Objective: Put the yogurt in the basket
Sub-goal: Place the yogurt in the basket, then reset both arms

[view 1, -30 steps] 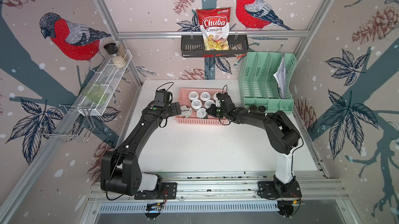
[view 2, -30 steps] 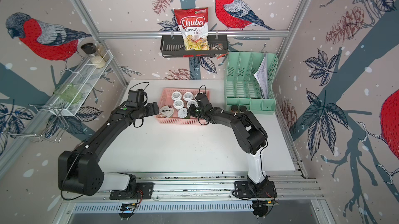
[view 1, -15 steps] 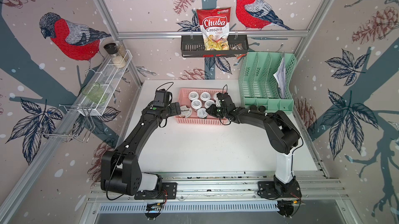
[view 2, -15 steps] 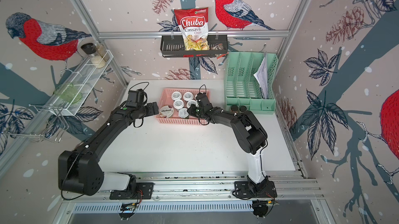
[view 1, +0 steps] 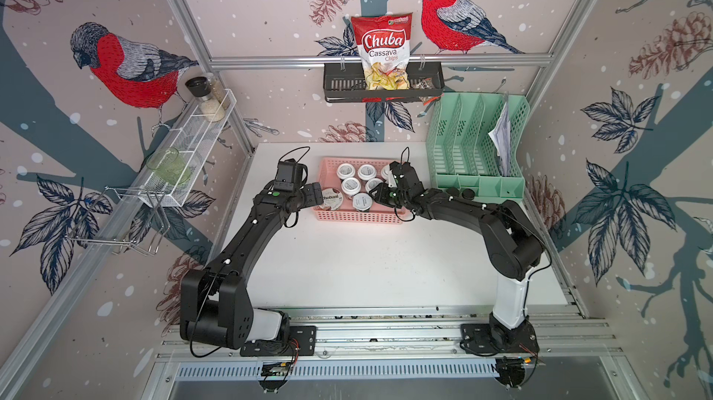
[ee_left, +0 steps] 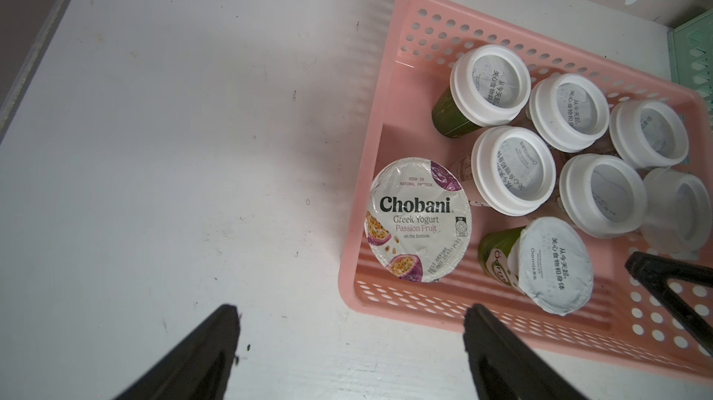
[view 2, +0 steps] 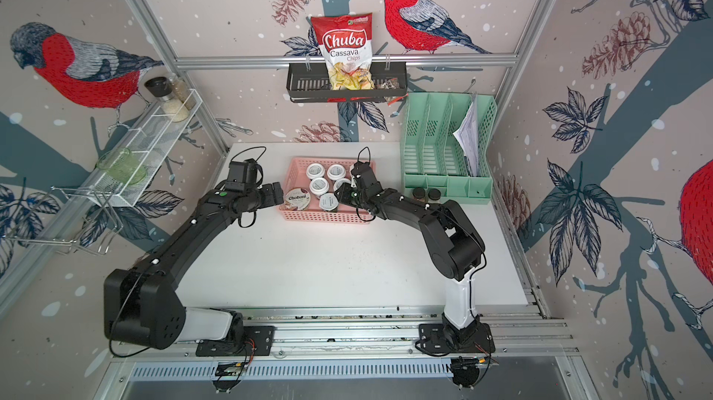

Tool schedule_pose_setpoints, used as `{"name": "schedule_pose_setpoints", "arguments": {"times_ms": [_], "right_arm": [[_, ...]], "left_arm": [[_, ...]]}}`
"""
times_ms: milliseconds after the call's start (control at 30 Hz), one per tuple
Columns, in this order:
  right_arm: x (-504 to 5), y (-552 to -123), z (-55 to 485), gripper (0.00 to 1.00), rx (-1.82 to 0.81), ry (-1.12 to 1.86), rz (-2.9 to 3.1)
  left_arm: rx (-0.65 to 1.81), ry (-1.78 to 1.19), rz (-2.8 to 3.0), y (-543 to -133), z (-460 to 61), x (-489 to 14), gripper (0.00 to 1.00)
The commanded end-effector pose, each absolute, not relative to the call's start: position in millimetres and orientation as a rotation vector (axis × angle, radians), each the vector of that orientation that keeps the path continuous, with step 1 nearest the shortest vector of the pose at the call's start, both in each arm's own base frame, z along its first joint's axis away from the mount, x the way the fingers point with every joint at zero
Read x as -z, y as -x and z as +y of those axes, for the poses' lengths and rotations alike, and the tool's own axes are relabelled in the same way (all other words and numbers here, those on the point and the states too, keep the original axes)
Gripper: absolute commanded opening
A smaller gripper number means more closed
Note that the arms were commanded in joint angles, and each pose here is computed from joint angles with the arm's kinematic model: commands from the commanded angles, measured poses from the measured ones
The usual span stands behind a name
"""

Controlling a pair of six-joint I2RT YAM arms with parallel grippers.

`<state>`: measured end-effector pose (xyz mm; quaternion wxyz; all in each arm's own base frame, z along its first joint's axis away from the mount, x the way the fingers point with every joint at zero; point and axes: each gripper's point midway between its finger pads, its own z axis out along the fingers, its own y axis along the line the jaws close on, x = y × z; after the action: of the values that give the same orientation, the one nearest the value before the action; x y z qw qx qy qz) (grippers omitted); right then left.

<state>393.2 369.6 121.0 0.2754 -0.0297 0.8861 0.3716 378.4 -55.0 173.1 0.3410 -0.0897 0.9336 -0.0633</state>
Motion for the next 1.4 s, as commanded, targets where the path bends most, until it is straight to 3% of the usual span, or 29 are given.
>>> {"name": "schedule_pose_setpoints", "arguments": {"times_ms": [0,167,333,433,467,600,833,1033,1133,1300,1367], "right_arm": [[-131,-393,366,0.35,-0.960,0.097,2.360],[-181,-385,360,0.39,-0.883,0.151,2.216],[-252,-370,301,0.59,-0.621,0.114,1.929],[-279,-359,235,0.98,-0.455,0.077,1.694],[-287,-351,210,1.00,-0.386,0.075,1.596],[-266,-336,139,1.00,-0.061,0.191,1.427],[-191,-361,16,0.99,0.067,-0.270,1.596],[-188,-370,-2,0.95,0.059,-0.264,1.501],[-172,-374,-10,0.87,0.058,-0.284,1.461],[-169,-374,9,0.91,0.047,-0.181,1.509],[-167,-385,4,0.88,0.053,-0.202,1.511]], "left_arm": [[0.174,0.226,2.410,-380,-54,-179,0.94],[0.220,0.187,2.344,-382,-60,-195,0.95],[0.258,0.182,2.112,-382,-56,-241,0.96],[0.201,0.274,1.931,-377,-37,-257,0.96],[0.145,0.265,1.868,-374,-30,-255,0.96],[0.031,0.123,1.654,-363,-27,-242,0.96],[-0.123,-0.005,1.754,-358,1,-157,0.96],[-0.028,0.026,1.711,-378,2,-144,0.96],[-0.025,0.034,1.696,-378,4,-125,0.96],[-0.011,0.048,1.747,-385,8,-121,0.96],[-0.007,0.043,1.751,-385,7,-118,0.96]]}}
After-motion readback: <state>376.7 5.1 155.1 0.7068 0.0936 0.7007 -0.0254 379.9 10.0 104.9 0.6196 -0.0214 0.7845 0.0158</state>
